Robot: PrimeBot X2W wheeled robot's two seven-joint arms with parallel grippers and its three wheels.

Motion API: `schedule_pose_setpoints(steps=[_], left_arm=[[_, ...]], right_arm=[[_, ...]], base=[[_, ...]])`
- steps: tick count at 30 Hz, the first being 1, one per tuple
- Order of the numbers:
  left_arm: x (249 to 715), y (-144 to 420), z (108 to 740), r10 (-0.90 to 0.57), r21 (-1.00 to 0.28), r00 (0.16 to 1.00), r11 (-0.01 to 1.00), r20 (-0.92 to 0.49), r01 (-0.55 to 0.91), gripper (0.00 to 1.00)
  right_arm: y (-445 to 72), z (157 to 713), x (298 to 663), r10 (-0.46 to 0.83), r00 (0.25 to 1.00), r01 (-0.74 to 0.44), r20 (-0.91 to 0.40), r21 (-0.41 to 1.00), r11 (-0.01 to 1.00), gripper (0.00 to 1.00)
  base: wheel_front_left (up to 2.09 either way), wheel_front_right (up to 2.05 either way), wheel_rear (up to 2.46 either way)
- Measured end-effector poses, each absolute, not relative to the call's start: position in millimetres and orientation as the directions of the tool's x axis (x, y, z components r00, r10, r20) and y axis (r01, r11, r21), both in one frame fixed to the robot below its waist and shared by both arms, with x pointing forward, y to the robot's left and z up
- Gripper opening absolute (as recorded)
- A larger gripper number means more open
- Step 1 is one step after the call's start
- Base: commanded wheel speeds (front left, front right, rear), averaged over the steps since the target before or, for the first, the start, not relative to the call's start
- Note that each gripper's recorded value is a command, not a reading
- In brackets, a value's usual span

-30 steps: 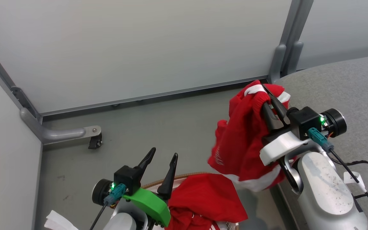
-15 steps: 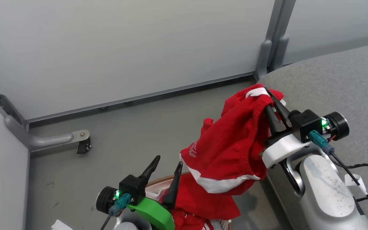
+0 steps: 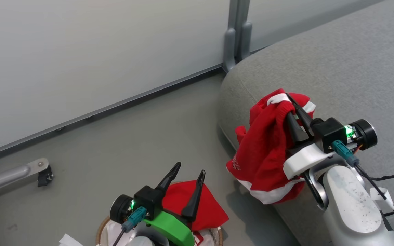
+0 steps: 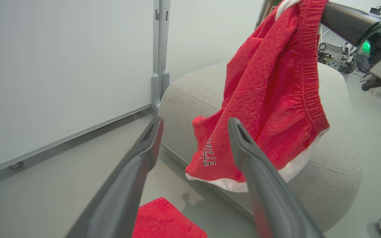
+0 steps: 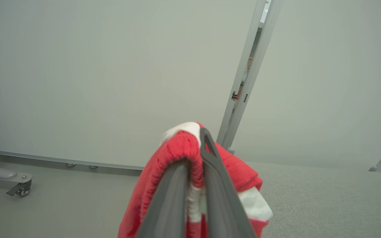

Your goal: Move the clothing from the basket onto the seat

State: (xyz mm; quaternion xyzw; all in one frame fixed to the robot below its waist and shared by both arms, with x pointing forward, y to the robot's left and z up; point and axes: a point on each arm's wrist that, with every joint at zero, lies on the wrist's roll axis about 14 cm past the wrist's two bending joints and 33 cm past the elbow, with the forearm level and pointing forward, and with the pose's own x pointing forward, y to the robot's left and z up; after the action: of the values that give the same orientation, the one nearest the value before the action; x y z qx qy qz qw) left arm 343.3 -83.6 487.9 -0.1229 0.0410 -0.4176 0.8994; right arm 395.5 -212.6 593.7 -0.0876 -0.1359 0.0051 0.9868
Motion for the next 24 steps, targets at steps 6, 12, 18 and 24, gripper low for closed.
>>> schedule_pose_setpoints(steps=[6,12,18,24], left_arm=[[338.4,-112.1,484.8,-0.818,-0.272,0.574,0.546,0.030,0.792,1.00],[340.4,-126.3,476.6,-0.843,-0.301,0.538,0.507,0.022,0.808,1.00],[351.5,-127.5,469.0,-0.842,-0.309,0.540,0.509,0.018,0.804,1.00],[378.4,-122.6,464.2,-0.822,-0.299,0.569,0.536,0.028,0.789,1.00]], right_arm=[[-249.4,585.9,380.8,-0.070,0.967,0.115,0.244,-0.178,0.977,0.00],[-265.1,576.5,382.9,-0.109,0.971,0.154,0.211,-0.210,0.965,0.00],[-278.3,598.5,408.0,-0.120,0.959,0.189,0.256,-0.267,0.945,0.00],[-297.7,668.7,458.4,-0.074,0.919,0.231,0.386,-0.377,0.897,0.00]], base=[[0.00,0.00,0.00],[0.00,0.00,0.00],[0.00,0.00,0.00],[0.00,0.00,0.00]])
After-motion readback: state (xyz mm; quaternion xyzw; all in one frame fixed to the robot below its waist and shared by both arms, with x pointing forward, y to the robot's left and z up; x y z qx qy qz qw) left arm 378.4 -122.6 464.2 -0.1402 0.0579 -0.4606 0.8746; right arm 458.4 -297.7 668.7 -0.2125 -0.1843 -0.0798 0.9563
